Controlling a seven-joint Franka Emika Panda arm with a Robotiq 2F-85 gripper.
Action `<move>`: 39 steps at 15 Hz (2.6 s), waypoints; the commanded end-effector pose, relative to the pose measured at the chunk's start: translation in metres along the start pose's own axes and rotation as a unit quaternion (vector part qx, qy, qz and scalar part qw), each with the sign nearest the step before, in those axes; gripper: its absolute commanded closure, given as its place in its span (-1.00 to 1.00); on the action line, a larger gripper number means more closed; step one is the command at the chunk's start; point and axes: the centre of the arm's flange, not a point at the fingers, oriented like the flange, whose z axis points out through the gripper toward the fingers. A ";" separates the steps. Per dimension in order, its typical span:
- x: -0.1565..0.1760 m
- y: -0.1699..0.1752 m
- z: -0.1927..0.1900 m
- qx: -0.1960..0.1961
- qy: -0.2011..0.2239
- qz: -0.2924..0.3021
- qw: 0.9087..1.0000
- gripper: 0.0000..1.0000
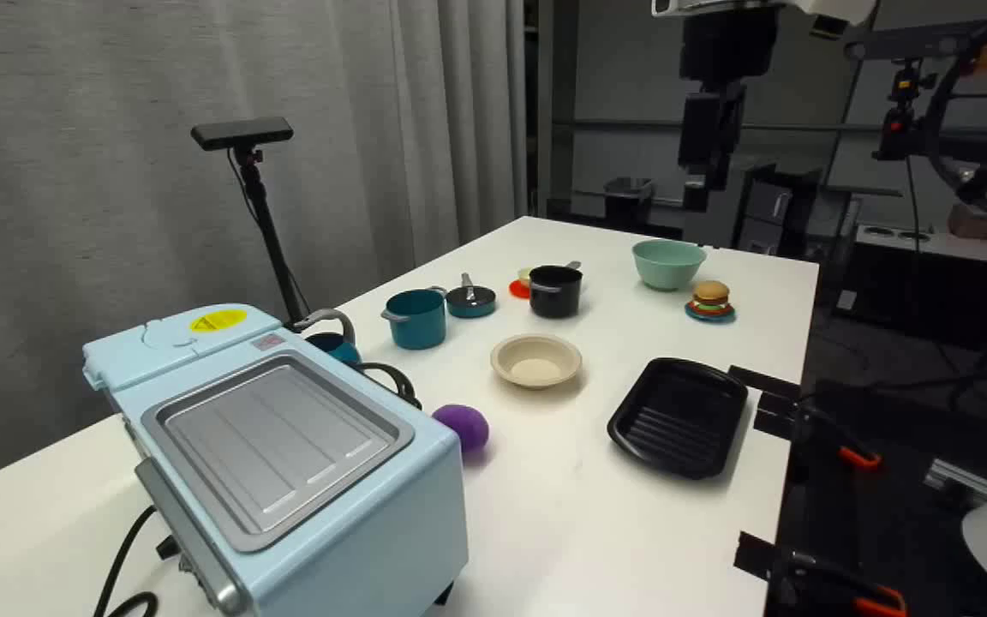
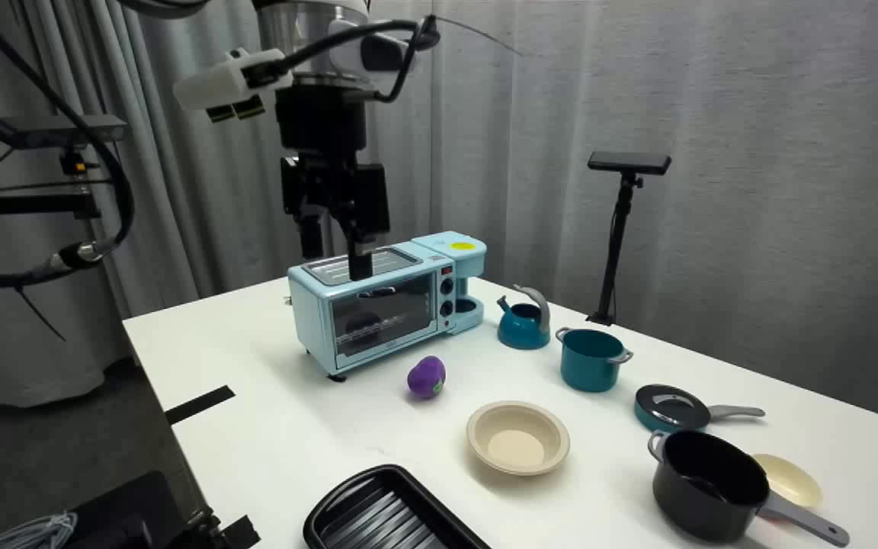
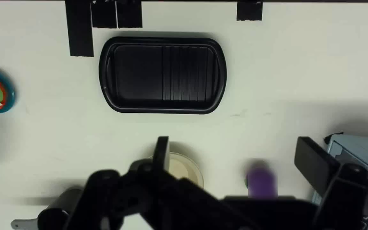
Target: Put the purple plushy on the cream plate
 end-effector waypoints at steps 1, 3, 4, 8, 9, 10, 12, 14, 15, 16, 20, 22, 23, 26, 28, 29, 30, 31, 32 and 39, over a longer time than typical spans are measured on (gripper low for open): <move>0.000 0.000 0.000 0.000 0.000 0.000 1.000 -1.00; 0.000 0.000 0.000 0.000 0.000 0.000 1.000 -1.00; 0.000 0.000 0.000 0.000 0.000 0.000 1.000 -1.00; 0.000 0.000 0.000 0.000 0.000 0.000 1.000 -1.00; 0.000 0.000 0.000 0.000 0.000 0.000 1.000 -1.00; 0.000 0.000 0.000 0.000 0.000 0.000 1.000 -1.00; 0.000 0.000 0.000 0.000 0.000 0.000 1.000 -1.00; 0.000 0.000 0.000 0.000 0.000 0.000 1.000 -1.00; 0.000 0.000 0.000 0.000 0.000 0.000 1.000 -1.00; 0.000 0.000 0.000 0.000 0.000 0.000 1.000 -1.00; 0.000 0.000 0.000 0.000 0.000 0.000 1.000 -1.00; 0.011 -0.002 0.002 0.001 -0.001 0.008 1.000 -1.00; 0.017 -0.003 0.004 0.001 0.004 0.010 1.000 -1.00; 0.052 -0.011 0.016 -0.001 0.021 0.020 1.000 -1.00; 0.078 -0.020 0.027 0.002 0.024 0.019 1.000 -1.00; 0.091 -0.025 0.034 0.002 0.022 0.016 1.000 -1.00; 0.104 -0.030 0.040 0.001 0.023 0.009 1.000 -1.00; 0.116 -0.040 0.050 0.001 0.021 0.003 1.000 -1.00; 0.126 -0.055 0.061 0.001 0.022 -0.005 1.000 -1.00; 0.189 -0.130 0.130 0.001 0.041 -0.044 0.998 -1.00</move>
